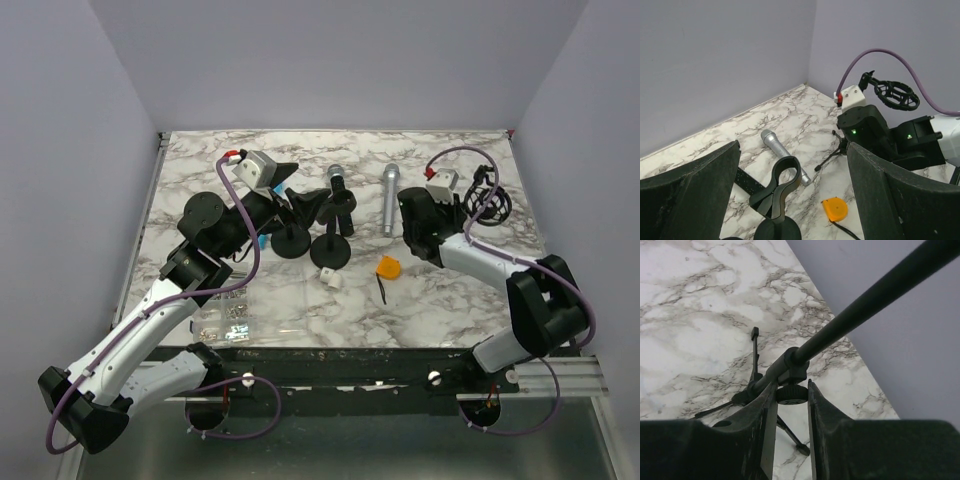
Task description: Remove the microphone from the stand
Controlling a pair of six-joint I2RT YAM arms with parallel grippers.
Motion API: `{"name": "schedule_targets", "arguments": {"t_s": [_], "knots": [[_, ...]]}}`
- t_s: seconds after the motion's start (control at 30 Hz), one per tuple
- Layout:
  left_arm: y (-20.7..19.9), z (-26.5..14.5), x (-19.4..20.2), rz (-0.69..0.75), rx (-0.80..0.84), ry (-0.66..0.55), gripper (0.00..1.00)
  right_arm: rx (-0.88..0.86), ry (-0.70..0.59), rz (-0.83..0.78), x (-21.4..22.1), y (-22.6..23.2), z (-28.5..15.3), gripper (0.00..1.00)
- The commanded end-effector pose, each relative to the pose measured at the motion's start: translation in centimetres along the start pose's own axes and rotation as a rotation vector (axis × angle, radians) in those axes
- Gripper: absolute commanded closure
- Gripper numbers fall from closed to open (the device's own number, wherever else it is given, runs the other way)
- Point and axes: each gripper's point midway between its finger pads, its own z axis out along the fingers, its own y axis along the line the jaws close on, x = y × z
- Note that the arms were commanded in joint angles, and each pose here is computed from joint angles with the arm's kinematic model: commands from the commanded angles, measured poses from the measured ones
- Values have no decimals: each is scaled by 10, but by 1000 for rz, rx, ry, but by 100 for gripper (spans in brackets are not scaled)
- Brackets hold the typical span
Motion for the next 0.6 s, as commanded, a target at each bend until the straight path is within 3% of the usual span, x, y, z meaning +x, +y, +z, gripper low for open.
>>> {"name": "schedule_targets", "arguments": {"t_s": [0.0, 0.17, 0.27, 0.4, 0.57], "knots": [[-8, -1, -10, -5, 33, -30, 14, -9, 98, -288, 26, 6, 2, 77], [-10, -3, -12, -15, 41, -37, 14, 100, 192, -651, 51, 1, 0, 76], [-14, -3, -15, -26, 57, -44, 14, 87, 180, -690, 44, 8, -5, 75], [-14, -6, -18, -22, 56, -52, 14, 17, 145, -655, 29, 13, -6, 68], [-12, -10, -24, -6, 42, -70, 14, -84, 110, -478, 7, 22, -12, 41]]}}
